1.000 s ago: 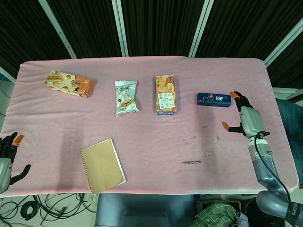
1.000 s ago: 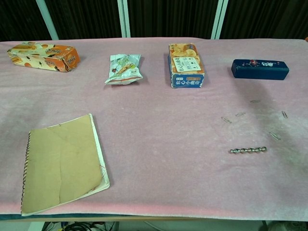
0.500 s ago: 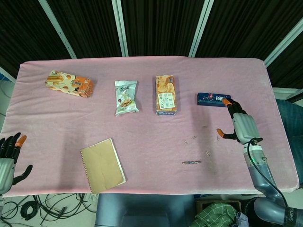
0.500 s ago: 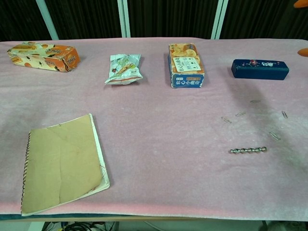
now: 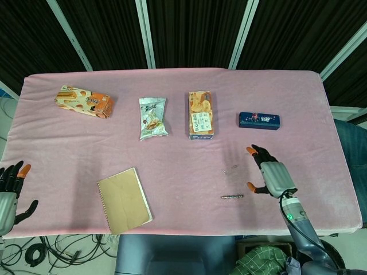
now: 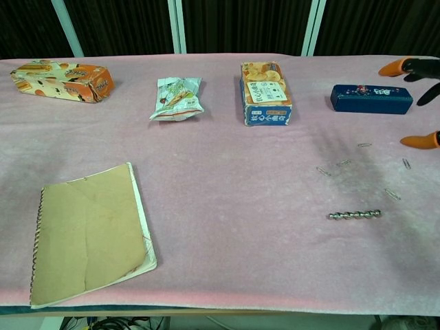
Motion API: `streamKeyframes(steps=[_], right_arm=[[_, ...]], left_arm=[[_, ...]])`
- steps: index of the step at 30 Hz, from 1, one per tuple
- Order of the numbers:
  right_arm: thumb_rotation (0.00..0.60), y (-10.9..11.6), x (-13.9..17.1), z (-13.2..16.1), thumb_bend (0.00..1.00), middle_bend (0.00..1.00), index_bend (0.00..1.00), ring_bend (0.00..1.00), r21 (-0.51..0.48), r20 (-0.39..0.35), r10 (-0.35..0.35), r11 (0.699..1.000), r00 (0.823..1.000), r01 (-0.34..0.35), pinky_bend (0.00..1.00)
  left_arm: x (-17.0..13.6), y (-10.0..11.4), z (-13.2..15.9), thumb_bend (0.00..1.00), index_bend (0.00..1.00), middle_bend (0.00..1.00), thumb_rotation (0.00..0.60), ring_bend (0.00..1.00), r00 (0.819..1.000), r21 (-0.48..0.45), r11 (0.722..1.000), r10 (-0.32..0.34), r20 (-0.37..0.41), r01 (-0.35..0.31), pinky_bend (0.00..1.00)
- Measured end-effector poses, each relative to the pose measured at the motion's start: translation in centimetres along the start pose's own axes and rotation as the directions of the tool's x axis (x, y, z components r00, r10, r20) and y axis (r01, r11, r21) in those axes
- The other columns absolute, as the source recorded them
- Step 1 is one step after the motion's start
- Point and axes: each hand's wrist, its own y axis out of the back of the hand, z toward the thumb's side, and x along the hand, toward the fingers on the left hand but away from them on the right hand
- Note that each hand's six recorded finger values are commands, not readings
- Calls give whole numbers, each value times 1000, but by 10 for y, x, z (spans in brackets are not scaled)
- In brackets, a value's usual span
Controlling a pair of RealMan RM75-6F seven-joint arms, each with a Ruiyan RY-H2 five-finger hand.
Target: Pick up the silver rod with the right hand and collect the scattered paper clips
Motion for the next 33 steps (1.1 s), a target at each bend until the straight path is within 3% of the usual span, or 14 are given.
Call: streamKeyframes(steps=[8,15,33], right_arm=[[600,-49,17,23,185,0,202,0,-65,-36,100,993,994,-102,187],[600,-85,14,34,185,0,253,0,-30,-39,102,994,994,-103,187],[600,-115,5,18,216,0,417,0,71,3,82,994,997,-82,187]], left_arm=[[0,0,0,275,12,0,600,0,1000,-5,1000,-4,0,4,0],[0,1,-3,276,12,0,600,0,1000,-9,1000,-5,-5,5,0],[0,0,-3,276,12,0,600,0,1000,-8,1000,-12,-7,11,0]])
